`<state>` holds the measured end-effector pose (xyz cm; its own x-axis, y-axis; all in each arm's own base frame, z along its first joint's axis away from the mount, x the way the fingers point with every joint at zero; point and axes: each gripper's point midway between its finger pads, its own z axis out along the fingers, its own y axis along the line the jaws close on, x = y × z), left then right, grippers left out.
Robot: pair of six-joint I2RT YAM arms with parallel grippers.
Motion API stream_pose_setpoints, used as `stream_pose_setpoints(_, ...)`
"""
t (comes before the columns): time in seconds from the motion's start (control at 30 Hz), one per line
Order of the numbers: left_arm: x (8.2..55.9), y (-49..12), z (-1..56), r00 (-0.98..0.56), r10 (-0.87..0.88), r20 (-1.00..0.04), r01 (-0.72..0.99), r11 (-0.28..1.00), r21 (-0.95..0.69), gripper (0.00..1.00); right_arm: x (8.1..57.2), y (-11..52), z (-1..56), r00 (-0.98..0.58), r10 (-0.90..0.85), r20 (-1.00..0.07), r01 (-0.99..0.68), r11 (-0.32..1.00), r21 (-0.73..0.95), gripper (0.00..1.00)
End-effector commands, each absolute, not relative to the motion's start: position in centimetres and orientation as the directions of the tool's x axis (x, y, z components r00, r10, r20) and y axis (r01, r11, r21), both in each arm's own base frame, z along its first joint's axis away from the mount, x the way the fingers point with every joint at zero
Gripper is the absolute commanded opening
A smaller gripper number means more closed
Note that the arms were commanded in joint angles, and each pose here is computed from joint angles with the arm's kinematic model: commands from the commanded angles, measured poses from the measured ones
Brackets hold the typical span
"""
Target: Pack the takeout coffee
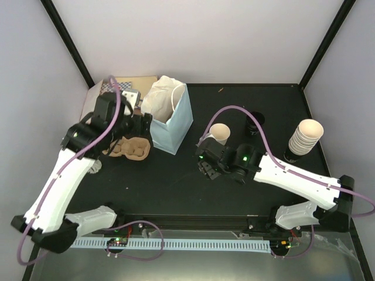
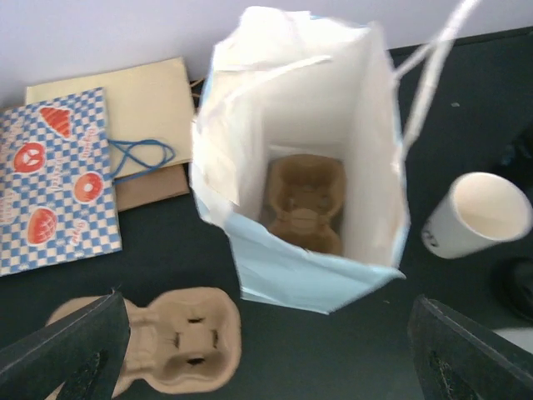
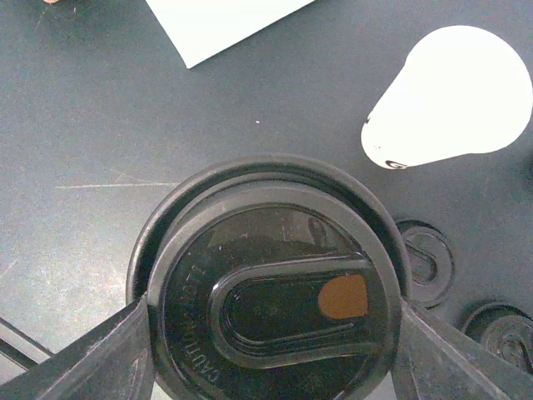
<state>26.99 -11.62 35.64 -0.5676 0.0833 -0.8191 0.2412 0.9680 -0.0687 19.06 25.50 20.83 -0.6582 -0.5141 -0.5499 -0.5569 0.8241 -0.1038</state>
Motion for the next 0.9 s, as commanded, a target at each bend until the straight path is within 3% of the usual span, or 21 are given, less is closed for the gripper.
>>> stream_pose_setpoints(0.0,31.7,-10.5,34.5,-0.598,0.152,-0.787,0.223,0.975,0.019,0.91,19.0,23.8,21.9,-0.659,-0.483,-0.577,-0.523,0.845,-0.111,0.66)
stream_pose_setpoints(0.1,35.3,-9.6,32.2,-0.692,0.119,-0.712,0.201,0.979,-0.031,0.86,18.8,23.5,22.7,-0.653,-0.475,-0.59,-0.524,0.846,-0.101,0.66)
stream_pose_setpoints(0.23,37.4,-11.4,30.9,-0.724,0.177,-0.667,0.326,0.94,-0.104,0.94,18.7,23.2,23.4,-0.647,-0.469,-0.601,-0.527,0.845,-0.092,0.66)
stream_pose_setpoints(0.57,41.2,-11.4,30.2,-0.67,0.181,-0.719,0.315,0.947,-0.055,0.9,18.3,23.1,23.8,-0.64,-0.471,-0.607,-0.541,0.837,-0.078,0.65)
stream_pose_setpoints(0.67,42.5,-12.0,29.3,-0.683,0.19,-0.705,0.327,0.943,-0.063,0.83,18.1,23.0,24.0,-0.64,-0.465,-0.611,-0.544,0.837,-0.068,0.65)
stream_pose_setpoints(0.73,43.3,-12.3,28.4,-0.696,0.204,-0.689,0.34,0.938,-0.066,0.72,18.1,22.8,24.1,-0.639,-0.463,-0.614,-0.543,0.837,-0.067,0.64)
stream_pose_setpoints(0.87,44.4,-12.9,28.2,-0.716,0.214,-0.664,0.35,0.934,-0.076,0.39,17.9,22.5,24.4,-0.637,-0.462,-0.616,-0.544,0.837,-0.065,0.62)
